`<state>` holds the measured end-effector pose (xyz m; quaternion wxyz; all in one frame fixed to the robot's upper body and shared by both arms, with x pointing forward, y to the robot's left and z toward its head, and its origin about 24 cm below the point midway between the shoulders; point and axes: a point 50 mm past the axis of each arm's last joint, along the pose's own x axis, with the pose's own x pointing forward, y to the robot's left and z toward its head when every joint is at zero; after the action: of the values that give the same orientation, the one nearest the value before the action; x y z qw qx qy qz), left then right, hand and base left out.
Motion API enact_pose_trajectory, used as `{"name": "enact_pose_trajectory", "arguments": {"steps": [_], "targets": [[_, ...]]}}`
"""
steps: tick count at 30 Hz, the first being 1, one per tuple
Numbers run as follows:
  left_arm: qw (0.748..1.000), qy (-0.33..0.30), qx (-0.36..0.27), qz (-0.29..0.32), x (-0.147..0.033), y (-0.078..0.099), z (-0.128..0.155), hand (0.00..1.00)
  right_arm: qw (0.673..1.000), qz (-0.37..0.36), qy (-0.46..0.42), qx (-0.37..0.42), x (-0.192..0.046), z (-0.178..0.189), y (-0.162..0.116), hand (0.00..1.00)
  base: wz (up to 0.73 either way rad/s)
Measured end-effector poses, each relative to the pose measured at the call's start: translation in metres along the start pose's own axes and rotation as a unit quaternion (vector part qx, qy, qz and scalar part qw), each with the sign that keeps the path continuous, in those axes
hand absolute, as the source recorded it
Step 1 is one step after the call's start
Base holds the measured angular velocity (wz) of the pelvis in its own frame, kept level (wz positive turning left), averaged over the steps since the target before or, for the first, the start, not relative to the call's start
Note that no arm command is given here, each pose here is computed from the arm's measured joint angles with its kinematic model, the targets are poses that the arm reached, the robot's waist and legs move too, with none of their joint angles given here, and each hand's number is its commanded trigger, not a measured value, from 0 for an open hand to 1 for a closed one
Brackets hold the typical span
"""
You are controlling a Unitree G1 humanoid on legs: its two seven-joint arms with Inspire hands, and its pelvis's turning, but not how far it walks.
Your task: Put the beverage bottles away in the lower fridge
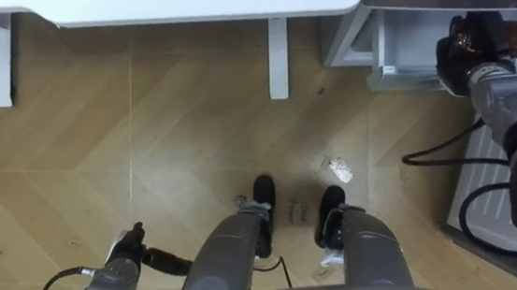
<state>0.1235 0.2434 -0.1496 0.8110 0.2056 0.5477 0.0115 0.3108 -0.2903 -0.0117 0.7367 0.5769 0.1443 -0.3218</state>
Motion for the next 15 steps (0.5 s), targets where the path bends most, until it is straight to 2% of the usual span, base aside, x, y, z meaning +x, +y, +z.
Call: {"name": "enact_pose_trajectory", "arguments": {"steps": [6,8,10,15], "targets": [[1.0,0.006,0.004,-0.002,0.0,-0.002,-0.001,0.0,1.0,0.006,-0.001,-0.002,0.0,0.0,0.005,1.0,-0.03],[1.0,0.011,0.008,-0.004,0.0,-0.003,-0.002,0.0,1.0,0.008,-0.001,-0.004,0.0,0.0,0.007,0.19,0.0],[1.0,0.012,0.011,-0.005,0.0,-0.004,-0.003,0.0,1.0,0.008,-0.002,-0.015,0.0,0.0,0.007,0.0,0.0],[0.999,0.019,0.022,-0.014,-0.001,-0.011,-0.005,0.0,1.0,0.005,-0.002,-0.02,0.0,0.0,0.005,0.0,0.0]]}}
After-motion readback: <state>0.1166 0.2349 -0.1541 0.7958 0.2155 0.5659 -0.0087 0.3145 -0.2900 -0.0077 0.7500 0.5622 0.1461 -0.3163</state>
